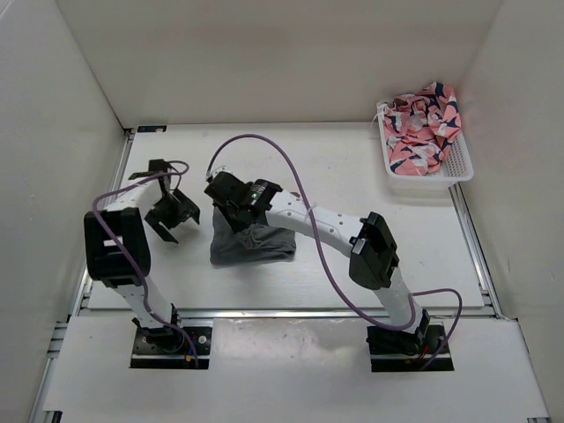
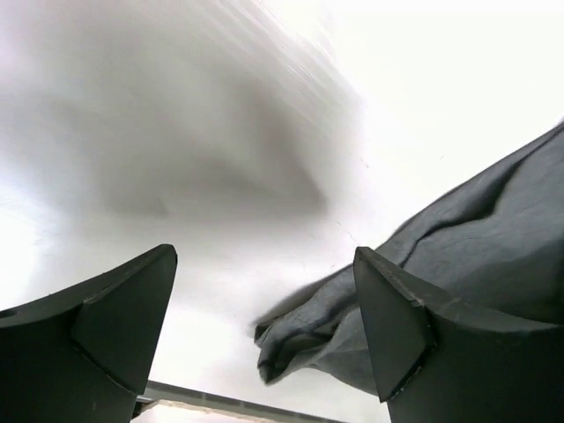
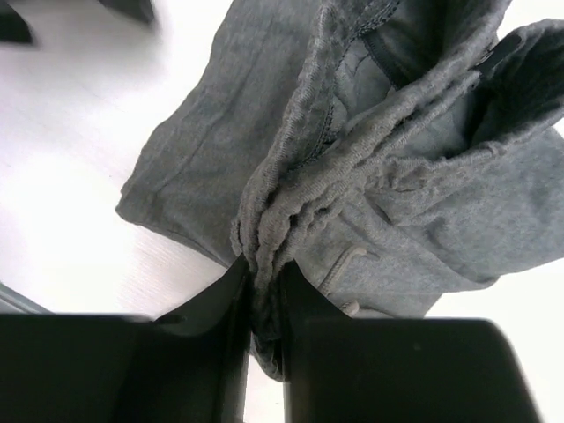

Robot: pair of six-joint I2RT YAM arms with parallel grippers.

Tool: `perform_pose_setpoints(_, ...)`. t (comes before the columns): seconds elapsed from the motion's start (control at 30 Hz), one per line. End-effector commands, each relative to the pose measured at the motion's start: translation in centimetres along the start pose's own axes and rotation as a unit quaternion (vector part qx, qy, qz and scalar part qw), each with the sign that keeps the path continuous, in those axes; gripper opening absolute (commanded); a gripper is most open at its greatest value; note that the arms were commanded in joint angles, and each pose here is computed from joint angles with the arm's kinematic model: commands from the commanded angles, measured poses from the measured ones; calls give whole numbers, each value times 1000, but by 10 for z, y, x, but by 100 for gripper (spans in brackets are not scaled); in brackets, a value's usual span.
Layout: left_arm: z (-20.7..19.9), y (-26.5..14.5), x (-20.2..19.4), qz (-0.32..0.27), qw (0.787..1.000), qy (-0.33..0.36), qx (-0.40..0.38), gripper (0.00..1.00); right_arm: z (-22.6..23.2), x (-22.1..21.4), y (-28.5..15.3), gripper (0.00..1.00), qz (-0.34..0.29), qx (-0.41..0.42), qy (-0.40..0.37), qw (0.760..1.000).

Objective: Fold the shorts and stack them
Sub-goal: Fold the shorts

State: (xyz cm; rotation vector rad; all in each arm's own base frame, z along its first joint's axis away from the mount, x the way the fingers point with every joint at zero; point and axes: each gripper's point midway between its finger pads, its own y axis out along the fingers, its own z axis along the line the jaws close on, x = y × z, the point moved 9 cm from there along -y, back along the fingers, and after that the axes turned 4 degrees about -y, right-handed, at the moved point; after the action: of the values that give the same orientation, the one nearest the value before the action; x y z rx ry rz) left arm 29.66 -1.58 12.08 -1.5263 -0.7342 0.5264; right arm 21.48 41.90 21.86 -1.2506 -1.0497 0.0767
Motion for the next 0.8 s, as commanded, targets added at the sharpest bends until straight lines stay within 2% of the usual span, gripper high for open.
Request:
perform_pose_setpoints(0.0,9,-38,13,-37,998,-23,-47,93,9,17,-5,38,-30,42,-6,999)
perform_pose_setpoints(0.07,7,-49,15,-46,997,-23,-55,93,11,22,-16,78,-50,65,-6,997)
perform_pose_setpoints(0.13,4,-64,20,-60,996,-13,-67,93,11,29,-31,100,-86,88,1,992)
perform_pose_setpoints(0.23,-5,-80,21,-81,995,13,-61,93,-2,33,-83,100,-137,101,25,985)
perform_pose_setpoints(0.3,-13,-87,17,-95,994,31,-52,93,-19,15,-84,100,-122,81,51,988)
perform_pose_setpoints(0.33,-18,-92,16,-102,992,44,-59,92,-37,15,-102,95,-145,73,73,984)
perform_pose_setpoints(0.37,-22,-95,13,-105,991,59,-63,87,-46,7,-104,91,-143,68,86,984)
perform_pose_setpoints(0.4,-27,-97,10,-107,989,74,-68,86,-55,-18,-92,87,-111,54,106,987)
perform_pose_setpoints(0.43,-41,-103,-1,-114,985,105,-79,84,-76,-23,-104,79,-125,43,135,982)
perform_pose_setpoints(0.47,-49,-103,-7,-112,982,128,-81,84,-87,-34,-104,78,-116,32,152,981)
perform_pose_setpoints(0.5,-59,-102,-13,-113,980,144,-82,84,-95,-61,-92,78,-81,24,166,983)
perform_pose_setpoints(0.53,-79,-101,-27,-115,973,183,-85,84,-116,-68,-99,78,-86,13,204,975)
perform_pose_setpoints(0.6,-97,-97,-39,-118,967,214,-70,87,-133,-100,-91,78,-52,-3,237,970)
perform_pose_setpoints(0.63,-111,-82,-51,-105,964,240,-53,91,-149,-107,-98,78,-59,-8,264,963)
perform_pose_setpoints(0.77,-147,-66,-50,-111,960,253,-39,97,-174,-134,-106,79,-49,-25,301,952)
